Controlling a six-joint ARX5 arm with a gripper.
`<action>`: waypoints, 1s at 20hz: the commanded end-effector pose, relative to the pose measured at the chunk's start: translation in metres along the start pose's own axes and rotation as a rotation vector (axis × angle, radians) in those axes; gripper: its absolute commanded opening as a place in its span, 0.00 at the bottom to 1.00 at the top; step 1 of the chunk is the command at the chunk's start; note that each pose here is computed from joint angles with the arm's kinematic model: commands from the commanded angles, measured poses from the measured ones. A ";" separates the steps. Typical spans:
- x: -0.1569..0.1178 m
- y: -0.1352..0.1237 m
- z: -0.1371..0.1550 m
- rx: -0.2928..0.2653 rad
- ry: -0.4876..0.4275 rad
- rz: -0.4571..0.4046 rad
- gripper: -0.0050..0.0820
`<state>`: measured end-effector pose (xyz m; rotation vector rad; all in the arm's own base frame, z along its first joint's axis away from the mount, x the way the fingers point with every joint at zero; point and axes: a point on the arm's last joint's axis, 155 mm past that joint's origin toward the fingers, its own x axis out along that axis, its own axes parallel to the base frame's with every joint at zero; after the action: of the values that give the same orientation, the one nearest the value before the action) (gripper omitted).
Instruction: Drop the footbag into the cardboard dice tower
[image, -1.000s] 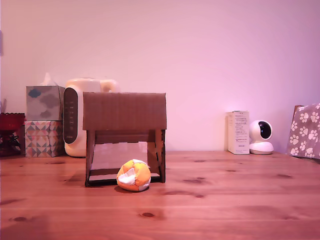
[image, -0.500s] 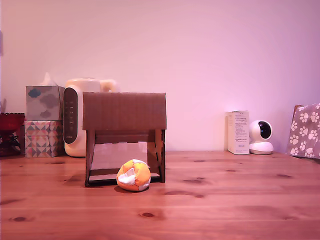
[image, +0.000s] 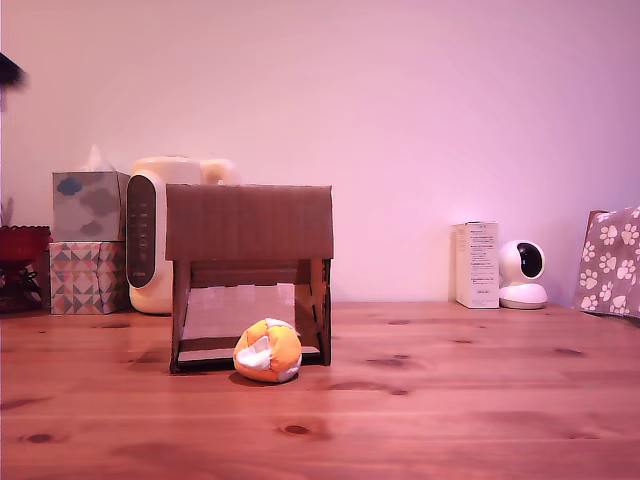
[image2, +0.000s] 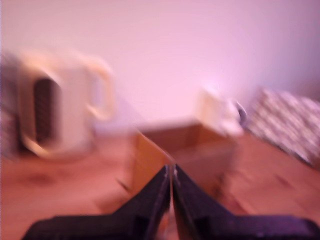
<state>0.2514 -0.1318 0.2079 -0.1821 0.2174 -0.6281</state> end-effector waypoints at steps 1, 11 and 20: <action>0.008 -0.011 -0.008 0.020 0.031 -0.049 0.04; 0.064 -0.059 -0.079 0.042 0.243 -0.167 0.04; 0.098 -0.045 -0.124 -0.178 0.300 0.028 0.04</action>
<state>0.2688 -0.2396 0.0863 -0.2386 0.5686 -0.6296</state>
